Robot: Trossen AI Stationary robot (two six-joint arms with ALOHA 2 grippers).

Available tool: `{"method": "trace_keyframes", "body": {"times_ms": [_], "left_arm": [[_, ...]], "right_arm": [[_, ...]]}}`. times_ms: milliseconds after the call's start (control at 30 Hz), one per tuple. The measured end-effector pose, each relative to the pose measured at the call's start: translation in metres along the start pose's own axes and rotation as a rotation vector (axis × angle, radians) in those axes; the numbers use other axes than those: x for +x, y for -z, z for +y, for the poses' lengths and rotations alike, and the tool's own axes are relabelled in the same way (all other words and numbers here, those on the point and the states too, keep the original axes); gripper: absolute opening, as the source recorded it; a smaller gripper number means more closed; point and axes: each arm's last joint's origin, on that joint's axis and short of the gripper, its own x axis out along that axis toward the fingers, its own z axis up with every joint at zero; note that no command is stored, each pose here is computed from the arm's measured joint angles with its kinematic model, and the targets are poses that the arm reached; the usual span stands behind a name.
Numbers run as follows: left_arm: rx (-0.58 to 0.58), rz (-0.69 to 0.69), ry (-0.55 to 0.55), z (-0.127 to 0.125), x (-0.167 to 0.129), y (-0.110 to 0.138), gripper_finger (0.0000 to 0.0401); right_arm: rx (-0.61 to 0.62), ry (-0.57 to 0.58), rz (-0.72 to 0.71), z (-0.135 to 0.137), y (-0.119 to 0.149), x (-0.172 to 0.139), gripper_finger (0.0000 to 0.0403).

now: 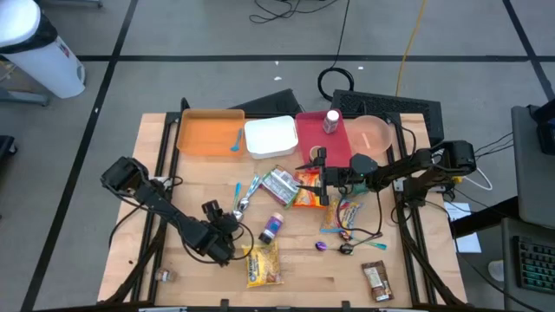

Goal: Pick & Place Food Item
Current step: Put the top left purple spoon into the orange bin

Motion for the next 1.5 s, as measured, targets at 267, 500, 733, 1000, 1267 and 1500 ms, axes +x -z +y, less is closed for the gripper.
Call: {"method": "trace_keyframes", "body": {"times_ms": [267,500,733,1000,1267,1500], "left_arm": [[0.028,0.021,0.008,0.001,0.001,-0.001,0.0092],[0.041,0.052,0.006,0.004,0.003,-0.002,0.0010],[0.052,0.100,0.003,0.006,0.002,0.000,0.0006],[0.011,0.206,-0.023,0.021,-0.010,0.006,0.0006],[-0.031,0.201,0.029,0.038,-0.032,0.004,0.0004],[-0.047,0.206,0.057,0.058,-0.051,0.006,0.0003]], "right_arm": [[0.001,-0.001,0.005,0.000,0.000,0.000,0.0251],[0.002,-0.002,0.008,0.000,0.001,0.000,0.0251],[0.006,-0.002,0.008,0.000,0.001,0.000,0.0251],[0.007,-0.002,0.008,0.000,0.001,0.000,0.0251],[0.009,-0.003,0.011,0.000,0.001,0.000,0.0251],[0.010,-0.003,0.012,0.000,0.001,0.000,0.0251]]}}
